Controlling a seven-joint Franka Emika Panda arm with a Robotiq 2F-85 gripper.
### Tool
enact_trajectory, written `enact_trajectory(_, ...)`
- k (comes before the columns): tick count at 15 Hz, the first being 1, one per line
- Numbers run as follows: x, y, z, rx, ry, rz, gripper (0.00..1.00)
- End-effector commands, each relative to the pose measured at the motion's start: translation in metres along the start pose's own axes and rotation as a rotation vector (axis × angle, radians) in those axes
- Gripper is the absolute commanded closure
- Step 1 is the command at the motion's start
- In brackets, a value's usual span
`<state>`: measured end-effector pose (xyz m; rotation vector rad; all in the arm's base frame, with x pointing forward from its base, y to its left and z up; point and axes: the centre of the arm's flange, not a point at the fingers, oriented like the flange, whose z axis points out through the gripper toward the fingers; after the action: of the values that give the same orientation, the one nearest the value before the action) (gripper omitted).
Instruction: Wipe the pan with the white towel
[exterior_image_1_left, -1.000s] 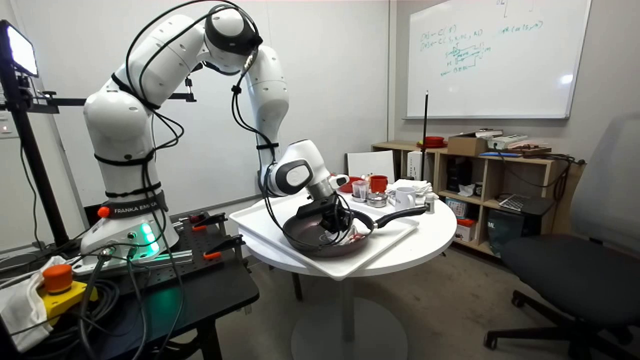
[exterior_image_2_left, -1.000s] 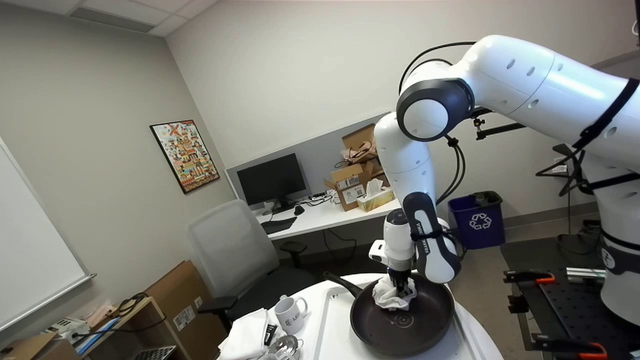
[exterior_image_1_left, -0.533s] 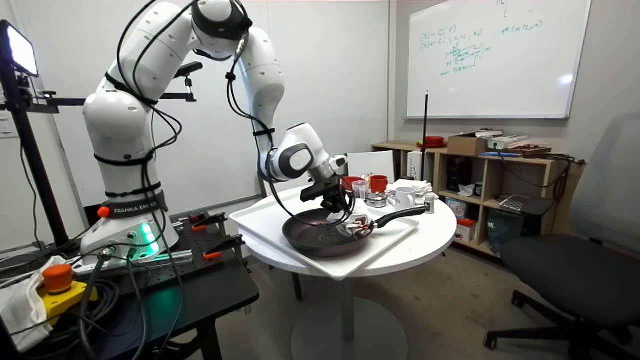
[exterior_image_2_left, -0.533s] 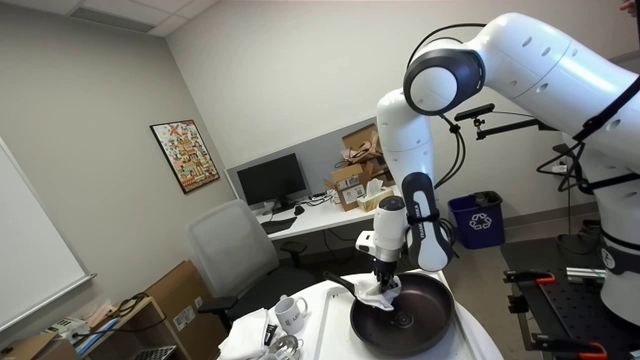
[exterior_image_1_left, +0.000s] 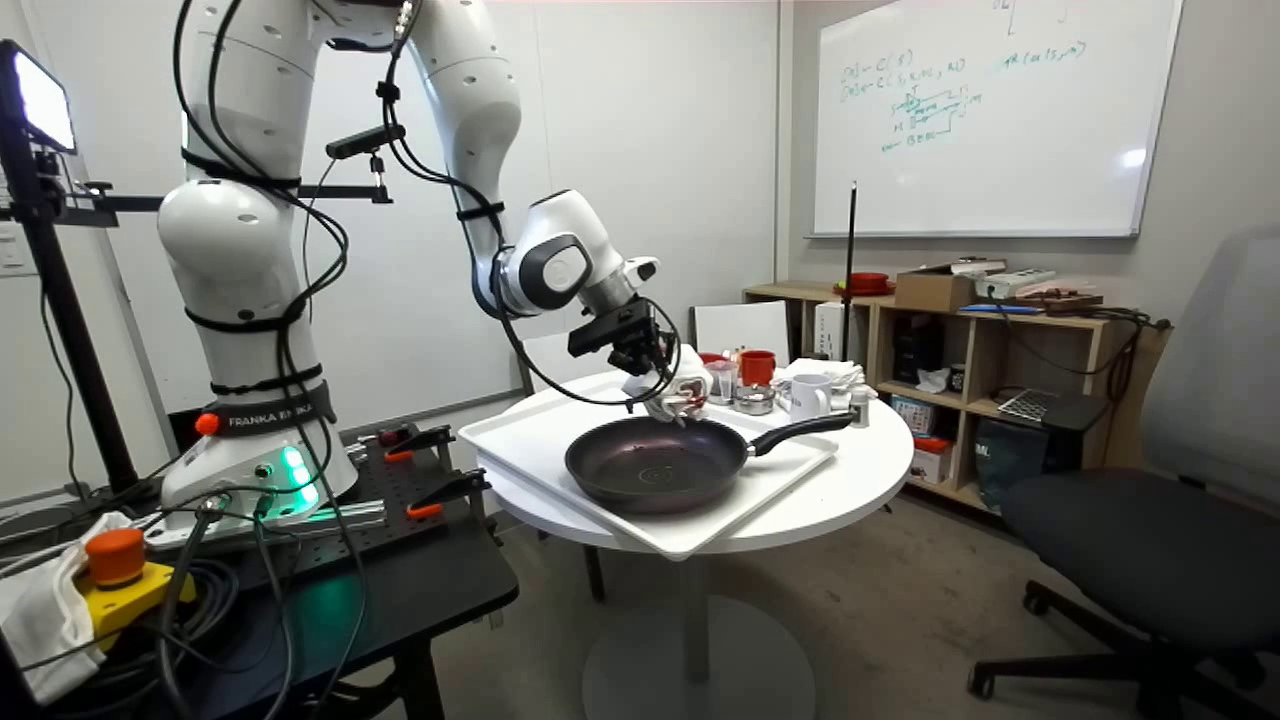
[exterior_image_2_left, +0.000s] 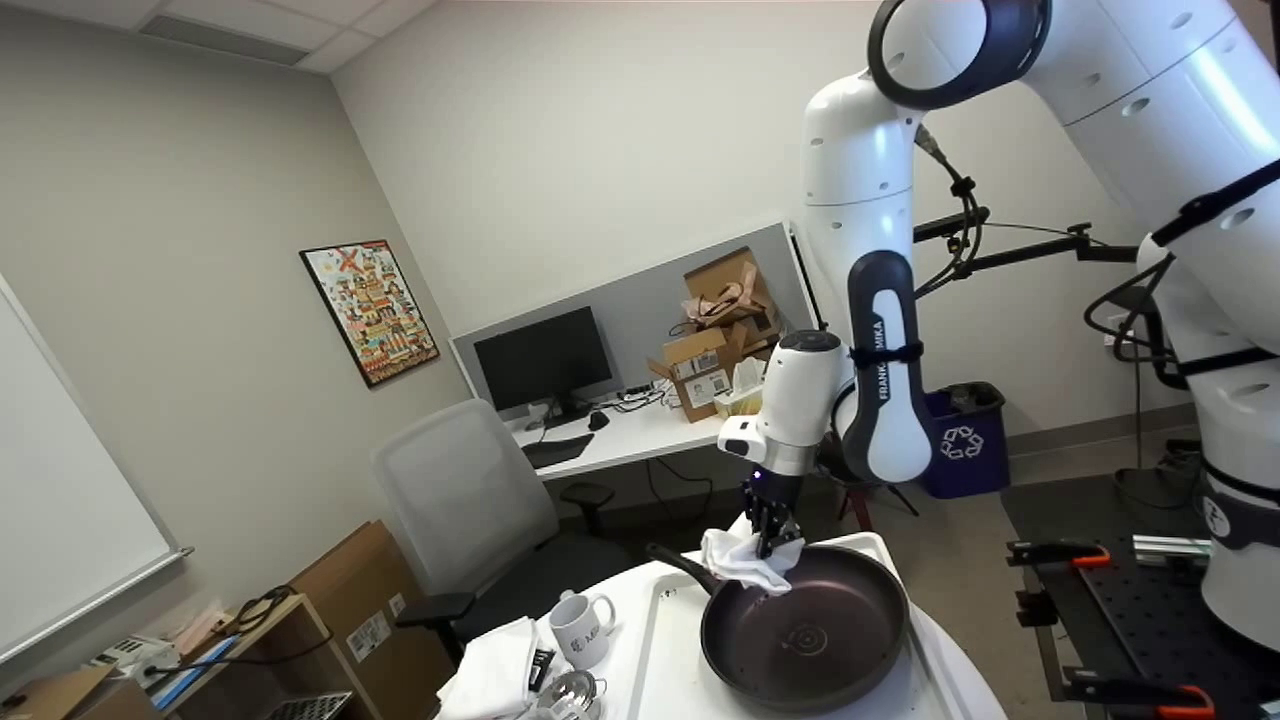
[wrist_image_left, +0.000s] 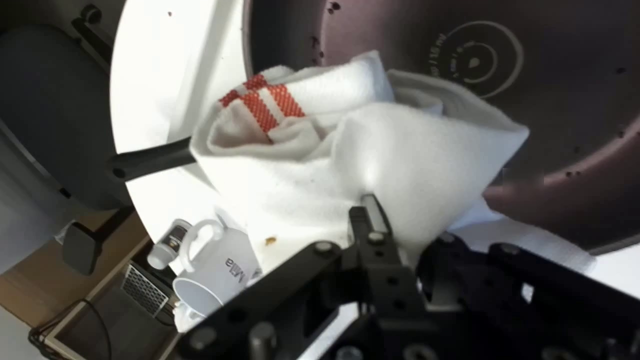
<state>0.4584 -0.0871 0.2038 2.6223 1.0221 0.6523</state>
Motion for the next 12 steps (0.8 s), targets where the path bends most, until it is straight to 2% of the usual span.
enact_trajectory(1, -0.033, -0.078, -0.019, 0.084, 0.084, -0.106, 0.97)
enact_trajectory(4, -0.019, -0.12, -0.028, 0.195, 0.116, -0.217, 0.97)
enact_trajectory(6, -0.011, -0.149, -0.03, 0.231, 0.121, -0.283, 0.97)
enact_trajectory(12, 0.019, -0.189, -0.009, 0.214, 0.051, -0.375, 0.97)
